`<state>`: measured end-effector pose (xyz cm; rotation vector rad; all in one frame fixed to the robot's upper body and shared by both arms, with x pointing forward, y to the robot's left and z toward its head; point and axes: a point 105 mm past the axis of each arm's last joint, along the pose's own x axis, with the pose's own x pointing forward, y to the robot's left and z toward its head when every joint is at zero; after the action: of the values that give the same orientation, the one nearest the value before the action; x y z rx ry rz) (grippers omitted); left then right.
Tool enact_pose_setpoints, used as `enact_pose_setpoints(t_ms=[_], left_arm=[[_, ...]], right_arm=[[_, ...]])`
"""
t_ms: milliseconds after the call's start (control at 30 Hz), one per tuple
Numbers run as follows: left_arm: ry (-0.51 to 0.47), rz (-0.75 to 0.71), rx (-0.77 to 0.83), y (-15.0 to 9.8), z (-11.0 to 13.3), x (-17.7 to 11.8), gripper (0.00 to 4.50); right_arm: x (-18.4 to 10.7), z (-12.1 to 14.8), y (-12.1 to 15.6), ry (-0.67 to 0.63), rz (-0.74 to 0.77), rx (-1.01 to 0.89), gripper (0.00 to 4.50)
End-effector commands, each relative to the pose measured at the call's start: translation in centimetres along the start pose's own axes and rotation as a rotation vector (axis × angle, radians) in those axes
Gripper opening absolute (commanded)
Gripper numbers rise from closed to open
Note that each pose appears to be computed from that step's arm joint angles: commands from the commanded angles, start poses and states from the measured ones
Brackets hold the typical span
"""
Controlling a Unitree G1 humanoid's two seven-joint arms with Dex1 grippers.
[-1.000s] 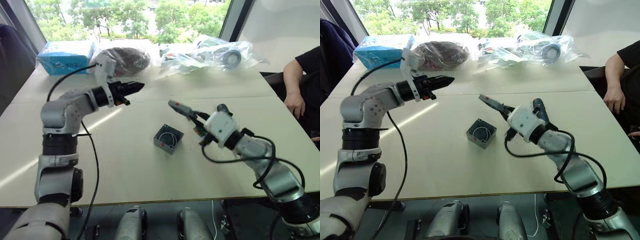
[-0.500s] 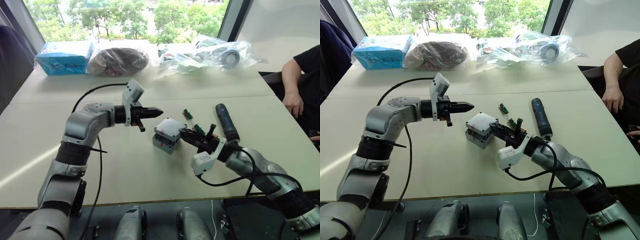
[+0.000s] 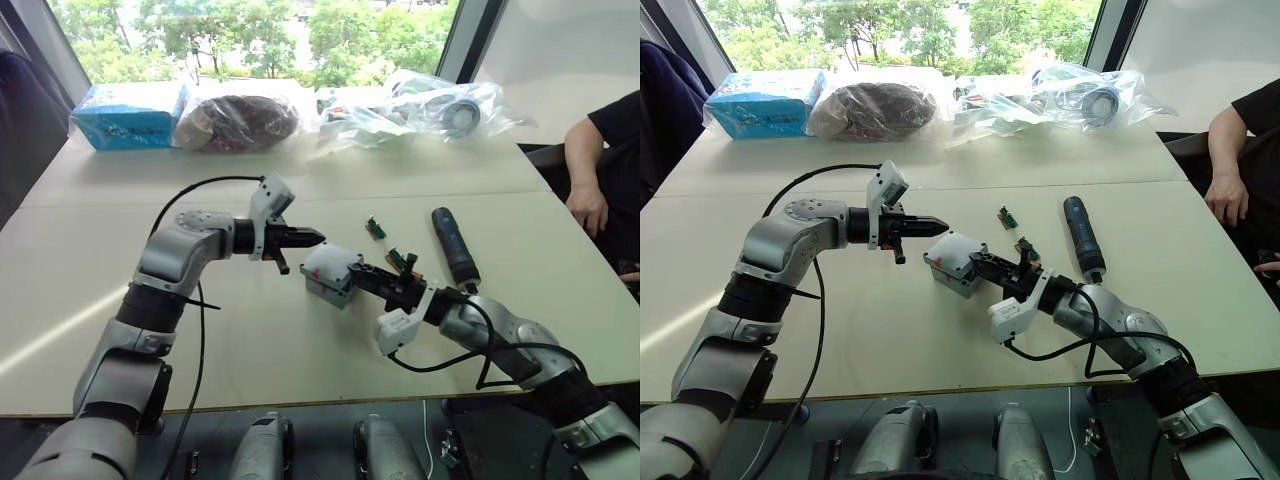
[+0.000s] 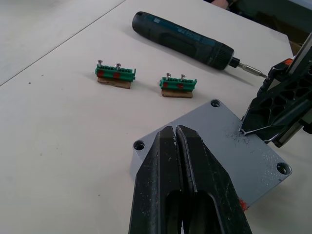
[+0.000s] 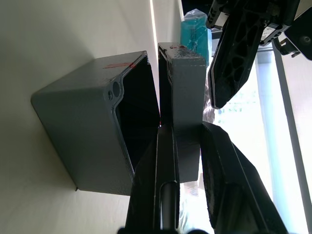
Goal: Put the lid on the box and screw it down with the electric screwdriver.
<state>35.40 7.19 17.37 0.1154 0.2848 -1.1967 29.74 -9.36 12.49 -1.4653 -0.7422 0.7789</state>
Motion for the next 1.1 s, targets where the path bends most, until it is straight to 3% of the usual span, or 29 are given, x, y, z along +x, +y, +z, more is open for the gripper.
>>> enact_pose_setpoints(t_ms=[33,1100], left_arm=[[-0.027,-0.002,0.038,-0.1,1.1,-0.2,0.03],[-0.037,-0.018,0.039,-0.6,1.3,0.4,0.03]], right_arm=[[-0.5,-0.3,-1.1,-0.003,-0.046,-0.038,0.1],[0.2,0.0,0.9,0.0,-0.048,-0.066,0.1]])
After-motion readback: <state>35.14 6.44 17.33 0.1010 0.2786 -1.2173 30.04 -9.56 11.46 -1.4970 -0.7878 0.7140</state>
